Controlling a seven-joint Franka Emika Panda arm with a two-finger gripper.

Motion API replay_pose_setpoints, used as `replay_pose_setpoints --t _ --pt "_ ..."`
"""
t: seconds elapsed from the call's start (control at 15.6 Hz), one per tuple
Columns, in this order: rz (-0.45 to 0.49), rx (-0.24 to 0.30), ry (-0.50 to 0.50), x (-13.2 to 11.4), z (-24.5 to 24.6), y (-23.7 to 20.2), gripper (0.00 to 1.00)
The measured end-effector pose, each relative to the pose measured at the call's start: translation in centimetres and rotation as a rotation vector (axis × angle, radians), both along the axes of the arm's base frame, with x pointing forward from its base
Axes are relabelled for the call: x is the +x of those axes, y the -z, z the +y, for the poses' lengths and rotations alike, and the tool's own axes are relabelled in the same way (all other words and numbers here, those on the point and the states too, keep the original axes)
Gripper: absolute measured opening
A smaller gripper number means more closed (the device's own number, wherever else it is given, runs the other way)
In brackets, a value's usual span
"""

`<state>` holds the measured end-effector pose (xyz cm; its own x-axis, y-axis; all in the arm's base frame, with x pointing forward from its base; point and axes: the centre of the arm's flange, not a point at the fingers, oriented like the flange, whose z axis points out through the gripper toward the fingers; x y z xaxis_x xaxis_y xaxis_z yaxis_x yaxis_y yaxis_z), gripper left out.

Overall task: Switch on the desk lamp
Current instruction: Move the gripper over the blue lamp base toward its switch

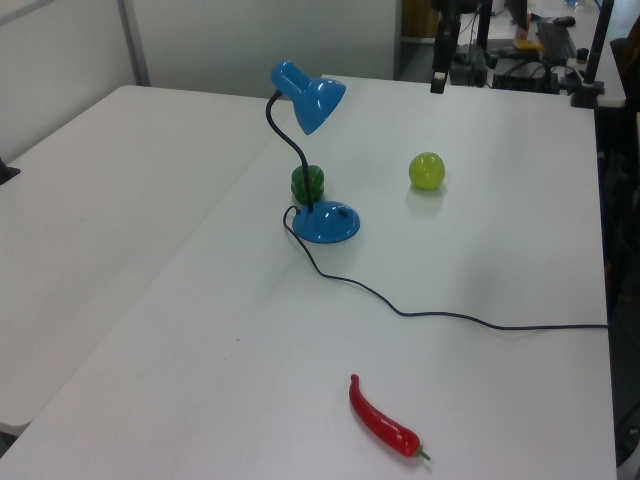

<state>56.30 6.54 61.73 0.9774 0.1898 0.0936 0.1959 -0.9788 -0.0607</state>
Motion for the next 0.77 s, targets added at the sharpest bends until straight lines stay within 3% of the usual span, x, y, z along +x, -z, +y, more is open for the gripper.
replay_pose_setpoints --t 0.19,0.45,0.58,0.77 --pt "0.003 0.001 0.000 0.0 0.0 0.1 0.29" --pt "0.013 0.002 -0.005 0.2 0.4 0.7 0.17" --pt "0.005 0.002 -0.006 0.4 0.5 1.0 0.02" --pt "-0.005 0.003 -0.005 0.6 0.6 1.6 0.01"
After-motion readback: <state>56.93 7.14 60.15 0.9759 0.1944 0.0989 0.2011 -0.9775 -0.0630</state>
